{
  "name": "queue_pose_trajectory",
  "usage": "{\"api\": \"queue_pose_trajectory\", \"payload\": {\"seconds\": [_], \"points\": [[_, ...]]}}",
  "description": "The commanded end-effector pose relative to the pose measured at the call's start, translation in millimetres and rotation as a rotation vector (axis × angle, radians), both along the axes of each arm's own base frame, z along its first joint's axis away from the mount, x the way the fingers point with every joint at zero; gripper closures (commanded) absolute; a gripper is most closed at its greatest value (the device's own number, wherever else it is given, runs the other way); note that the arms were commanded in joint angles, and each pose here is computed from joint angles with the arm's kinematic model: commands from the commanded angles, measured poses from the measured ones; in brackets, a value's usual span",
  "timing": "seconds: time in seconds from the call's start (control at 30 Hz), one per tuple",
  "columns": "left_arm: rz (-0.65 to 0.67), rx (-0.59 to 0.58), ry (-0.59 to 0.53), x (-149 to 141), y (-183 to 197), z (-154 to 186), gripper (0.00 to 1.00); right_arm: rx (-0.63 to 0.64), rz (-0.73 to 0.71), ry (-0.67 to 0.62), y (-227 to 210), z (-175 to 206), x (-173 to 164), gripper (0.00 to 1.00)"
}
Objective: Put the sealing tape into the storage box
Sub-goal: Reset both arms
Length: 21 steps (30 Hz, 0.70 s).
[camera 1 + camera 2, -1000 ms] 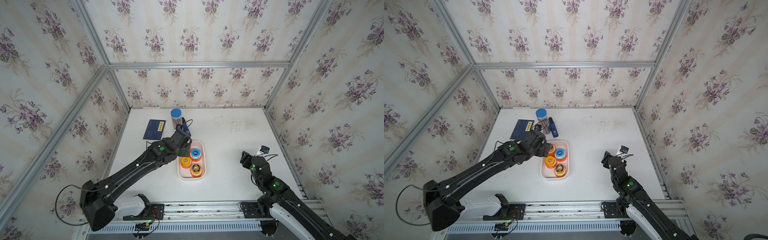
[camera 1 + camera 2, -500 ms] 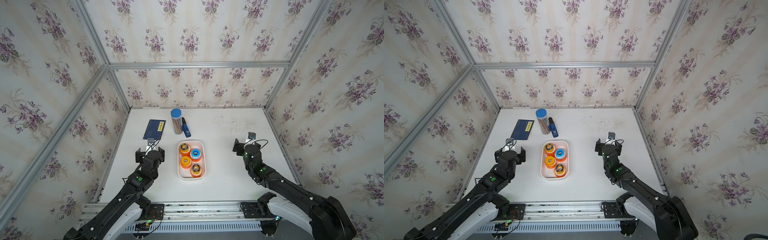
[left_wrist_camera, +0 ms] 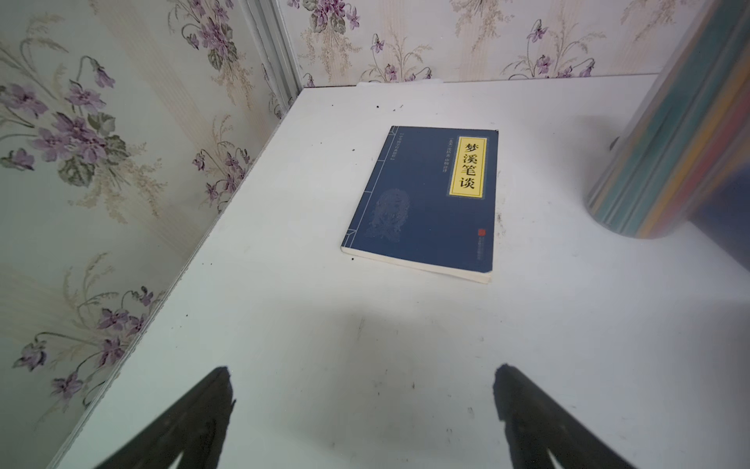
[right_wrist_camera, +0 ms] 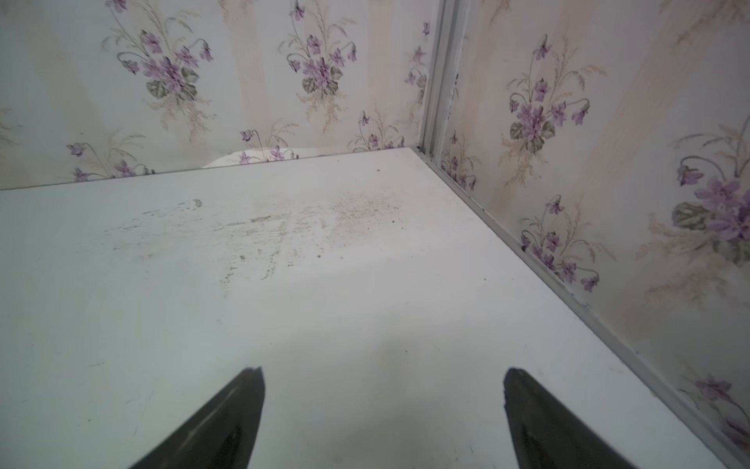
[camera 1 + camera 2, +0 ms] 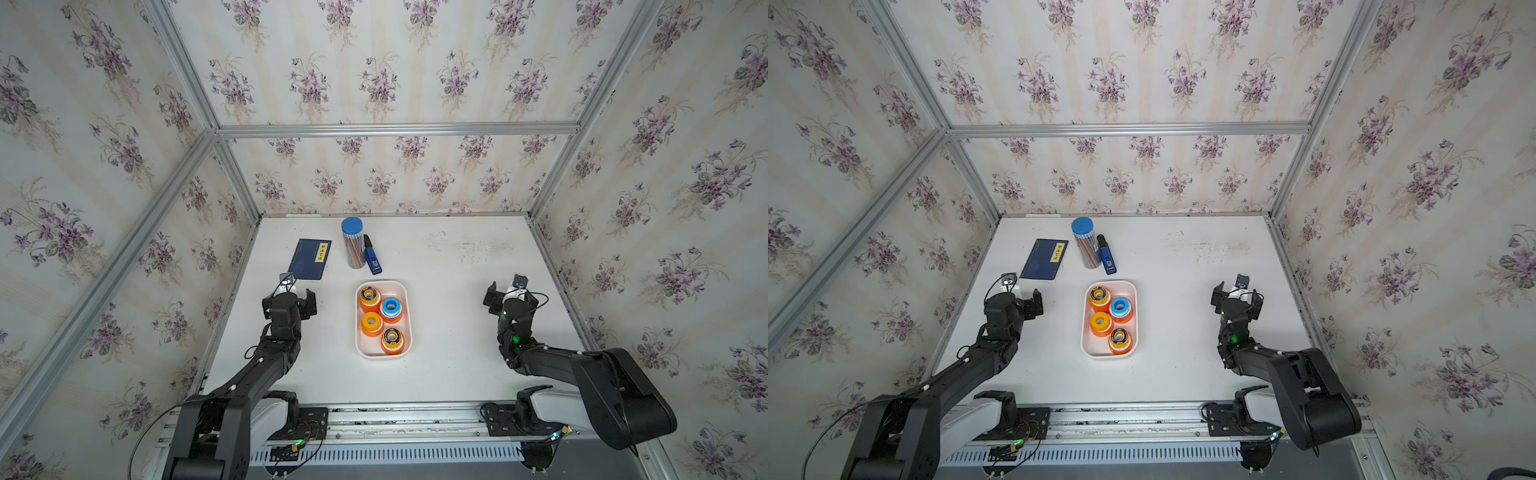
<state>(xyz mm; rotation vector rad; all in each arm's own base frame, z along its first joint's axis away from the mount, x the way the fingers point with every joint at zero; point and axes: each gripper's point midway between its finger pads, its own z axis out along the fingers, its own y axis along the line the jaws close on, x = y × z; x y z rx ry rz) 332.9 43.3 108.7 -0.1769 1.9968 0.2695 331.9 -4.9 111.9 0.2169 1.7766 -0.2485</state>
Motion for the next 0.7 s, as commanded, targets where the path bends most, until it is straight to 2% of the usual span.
{"api": "queue_pose_trajectory", "payload": {"seconds": [0.0,0.1,0.17,0.23,0.27,0.4,0.67], "points": [[-0.103,-0.058,-0.098,28.1,-10.8,20.1,0.00,-0.022,0.055,-0.242,3.9,50.4,4.7,0.05],[-0.113,-0.063,-0.099,42.9,-7.6,7.9,0.00,-0.012,0.069,-0.293,-0.8,46.1,1.0,0.04],[-0.173,-0.059,-0.041,51.9,-18.3,1.3,0.00,0.014,0.110,-0.221,2.9,31.0,9.6,0.03],[-0.204,-0.060,-0.006,59.4,-24.4,-13.6,0.00,0.015,0.091,-0.228,-2.1,30.6,18.4,0.04],[-0.225,-0.046,0.017,63.5,-29.8,-17.1,0.00,0.018,0.096,-0.190,-0.6,23.7,22.1,0.02],[-0.216,-0.005,0.040,64.6,-33.4,-18.8,0.00,0.077,0.141,-0.096,-3.0,9.5,41.0,0.03],[-0.218,-0.002,0.037,64.1,-33.7,-17.6,0.00,0.078,0.146,-0.109,-2.9,12.7,39.1,0.00]]}}
